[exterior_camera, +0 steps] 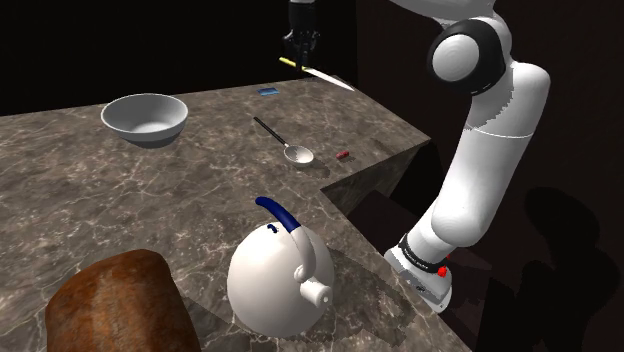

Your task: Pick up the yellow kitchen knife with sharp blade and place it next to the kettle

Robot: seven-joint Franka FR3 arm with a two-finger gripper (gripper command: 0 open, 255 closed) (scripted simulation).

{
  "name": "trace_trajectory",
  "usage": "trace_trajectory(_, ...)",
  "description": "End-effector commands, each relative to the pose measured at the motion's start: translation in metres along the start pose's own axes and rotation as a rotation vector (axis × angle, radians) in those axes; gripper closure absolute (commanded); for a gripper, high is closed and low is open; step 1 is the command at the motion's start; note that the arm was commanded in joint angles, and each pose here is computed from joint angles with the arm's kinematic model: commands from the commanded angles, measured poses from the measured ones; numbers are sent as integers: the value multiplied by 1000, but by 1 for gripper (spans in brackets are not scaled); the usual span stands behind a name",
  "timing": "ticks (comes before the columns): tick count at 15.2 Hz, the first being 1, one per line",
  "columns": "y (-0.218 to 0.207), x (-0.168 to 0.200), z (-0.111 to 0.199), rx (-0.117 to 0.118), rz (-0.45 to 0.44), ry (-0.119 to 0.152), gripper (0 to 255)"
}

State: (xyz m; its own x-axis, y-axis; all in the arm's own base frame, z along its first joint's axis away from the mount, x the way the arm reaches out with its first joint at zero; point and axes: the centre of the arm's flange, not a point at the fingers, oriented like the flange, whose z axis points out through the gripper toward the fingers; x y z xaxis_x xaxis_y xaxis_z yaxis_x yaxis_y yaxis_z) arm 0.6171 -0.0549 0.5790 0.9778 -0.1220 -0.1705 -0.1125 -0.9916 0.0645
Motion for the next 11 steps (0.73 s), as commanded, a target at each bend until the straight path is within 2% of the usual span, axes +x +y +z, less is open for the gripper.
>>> trace_trajectory(1, 1, -2, -10, 0, 0, 0, 255)
trace_trajectory(11, 4, -11, -62, 0, 0, 0, 255)
